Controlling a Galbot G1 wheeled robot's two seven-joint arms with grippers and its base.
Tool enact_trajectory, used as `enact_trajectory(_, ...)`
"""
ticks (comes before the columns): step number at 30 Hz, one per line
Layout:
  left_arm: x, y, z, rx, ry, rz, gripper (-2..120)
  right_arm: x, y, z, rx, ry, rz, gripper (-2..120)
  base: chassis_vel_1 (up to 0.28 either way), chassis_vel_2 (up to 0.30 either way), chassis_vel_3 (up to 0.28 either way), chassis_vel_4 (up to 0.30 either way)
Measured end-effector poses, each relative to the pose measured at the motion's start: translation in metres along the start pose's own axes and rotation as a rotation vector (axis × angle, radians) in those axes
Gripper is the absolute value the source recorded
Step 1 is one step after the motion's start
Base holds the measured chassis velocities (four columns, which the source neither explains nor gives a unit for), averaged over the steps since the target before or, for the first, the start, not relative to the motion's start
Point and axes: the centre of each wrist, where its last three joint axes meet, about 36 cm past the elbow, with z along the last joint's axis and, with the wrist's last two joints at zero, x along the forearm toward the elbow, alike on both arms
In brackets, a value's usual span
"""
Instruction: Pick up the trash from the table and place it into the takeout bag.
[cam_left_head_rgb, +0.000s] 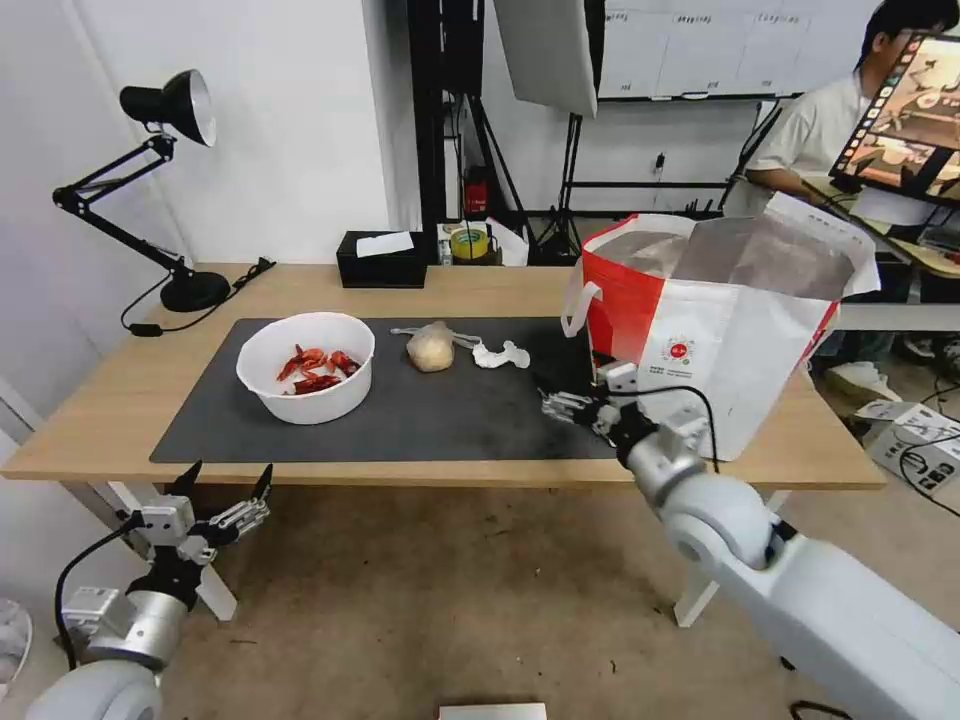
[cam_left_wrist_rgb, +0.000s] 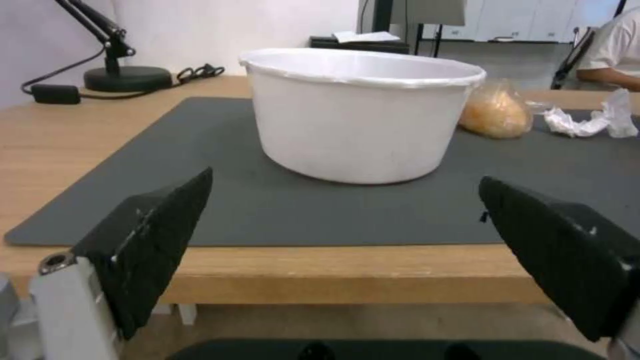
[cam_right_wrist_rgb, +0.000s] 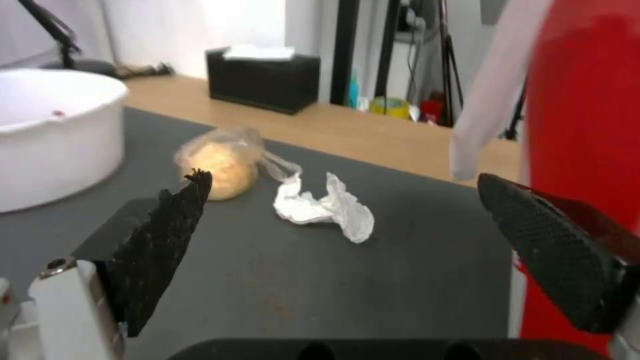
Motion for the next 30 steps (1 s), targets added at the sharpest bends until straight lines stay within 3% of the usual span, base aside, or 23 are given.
enact_trajectory(5, 0.0, -0.004, 0.002, 0.008, 0.006, 0.008, 100, -0.029, 0.004, -0.013, -0.014, 0.026, 0.047, 100, 0.0, 0.0, 0.0, 0.0)
enact_trajectory(10, -0.001, -0.007, 0.003, 0.013, 0.009, 0.013, 100, -0.069, 0.017, -0.024, -0.103, 0.082, 0.065, 100, 0.0, 0.0, 0.0, 0.0)
enact_trajectory(21, 0.002, -0.011, 0.007, 0.014, 0.023, 0.023, 100, -0.131, 0.049, -0.011, -0.153, 0.187, 0.102, 100, 0.0, 0.0, 0.0, 0.0)
enact_trajectory(30, 0.004, -0.013, 0.008, 0.017, 0.023, 0.02, 100, -0.151, 0.054, -0.003, -0.149, 0.225, 0.131, 100, 0.0, 0.0, 0.0, 0.0)
